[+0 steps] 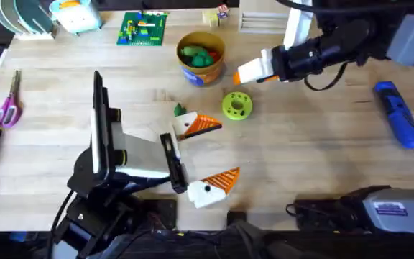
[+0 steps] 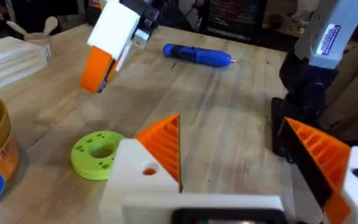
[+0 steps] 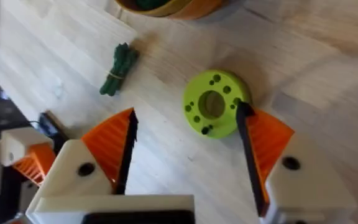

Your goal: Pick up the gripper from the table and insert it into the empty holder that is missing its gripper. Then pick up a screw, insert it into the mounting hole, and use the screwdriver to tighten it. Finally, clean up the table by picking up the vegetable and placing it into the bucket.

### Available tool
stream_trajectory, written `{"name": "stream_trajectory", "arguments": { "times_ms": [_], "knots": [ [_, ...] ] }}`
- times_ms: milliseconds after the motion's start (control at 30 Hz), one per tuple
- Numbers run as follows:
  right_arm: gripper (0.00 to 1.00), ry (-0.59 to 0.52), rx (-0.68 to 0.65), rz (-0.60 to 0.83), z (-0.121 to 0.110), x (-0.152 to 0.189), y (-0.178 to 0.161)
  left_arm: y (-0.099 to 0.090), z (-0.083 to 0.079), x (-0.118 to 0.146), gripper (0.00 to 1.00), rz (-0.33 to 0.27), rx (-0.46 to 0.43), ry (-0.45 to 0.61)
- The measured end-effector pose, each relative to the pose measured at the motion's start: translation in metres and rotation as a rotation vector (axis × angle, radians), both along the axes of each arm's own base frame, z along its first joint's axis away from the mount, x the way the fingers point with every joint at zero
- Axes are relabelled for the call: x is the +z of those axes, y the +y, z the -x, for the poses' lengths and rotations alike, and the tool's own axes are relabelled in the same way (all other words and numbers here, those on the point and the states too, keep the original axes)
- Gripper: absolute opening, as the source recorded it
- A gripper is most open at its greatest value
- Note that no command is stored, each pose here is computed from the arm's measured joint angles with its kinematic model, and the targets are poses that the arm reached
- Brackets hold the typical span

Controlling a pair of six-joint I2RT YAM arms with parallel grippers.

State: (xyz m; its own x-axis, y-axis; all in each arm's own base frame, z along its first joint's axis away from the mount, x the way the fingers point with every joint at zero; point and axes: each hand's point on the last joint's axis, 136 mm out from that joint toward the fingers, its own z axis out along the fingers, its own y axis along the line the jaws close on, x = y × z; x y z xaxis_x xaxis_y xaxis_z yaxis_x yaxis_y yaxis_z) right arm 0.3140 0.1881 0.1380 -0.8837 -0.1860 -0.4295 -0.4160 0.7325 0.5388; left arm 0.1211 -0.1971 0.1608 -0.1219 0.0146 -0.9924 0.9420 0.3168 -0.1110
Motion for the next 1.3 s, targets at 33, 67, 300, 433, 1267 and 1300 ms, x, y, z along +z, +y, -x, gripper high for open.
{"name": "stream_trajectory", "arguments": {
  "times_ms": [33,67,300,433,1267,1300],
  "knots": [
    [0.905,-0.034,0.025,0.036,0.001,0.003,-0.004,0.0,0.001,0.0,0.993,0.0,-0.004,0.0],
    [0.905,-0.066,0.049,0.072,0.001,0.005,-0.008,0.0,0.001,0.0,0.993,0.0,-0.008,0.001],
    [0.907,-0.121,0.275,0.334,0.036,-0.014,-0.011,-0.001,0.002,0.0,0.993,0.0,-0.012,0.001],
    [0.908,-0.175,0.408,0.398,0.051,-0.018,0.005,-0.001,0.002,0.0,0.993,0.0,-0.012,0.001],
    [0.596,-0.138,0.535,0.491,0.054,-0.063,0.023,-0.001,0.002,0.0,0.993,0.0,-0.012,0.001],
    [0.583,-0.131,0.537,0.505,0.054,-0.068,0.021,-0.001,0.002,0.0,0.993,0.0,-0.012,0.001]
  ]
}}
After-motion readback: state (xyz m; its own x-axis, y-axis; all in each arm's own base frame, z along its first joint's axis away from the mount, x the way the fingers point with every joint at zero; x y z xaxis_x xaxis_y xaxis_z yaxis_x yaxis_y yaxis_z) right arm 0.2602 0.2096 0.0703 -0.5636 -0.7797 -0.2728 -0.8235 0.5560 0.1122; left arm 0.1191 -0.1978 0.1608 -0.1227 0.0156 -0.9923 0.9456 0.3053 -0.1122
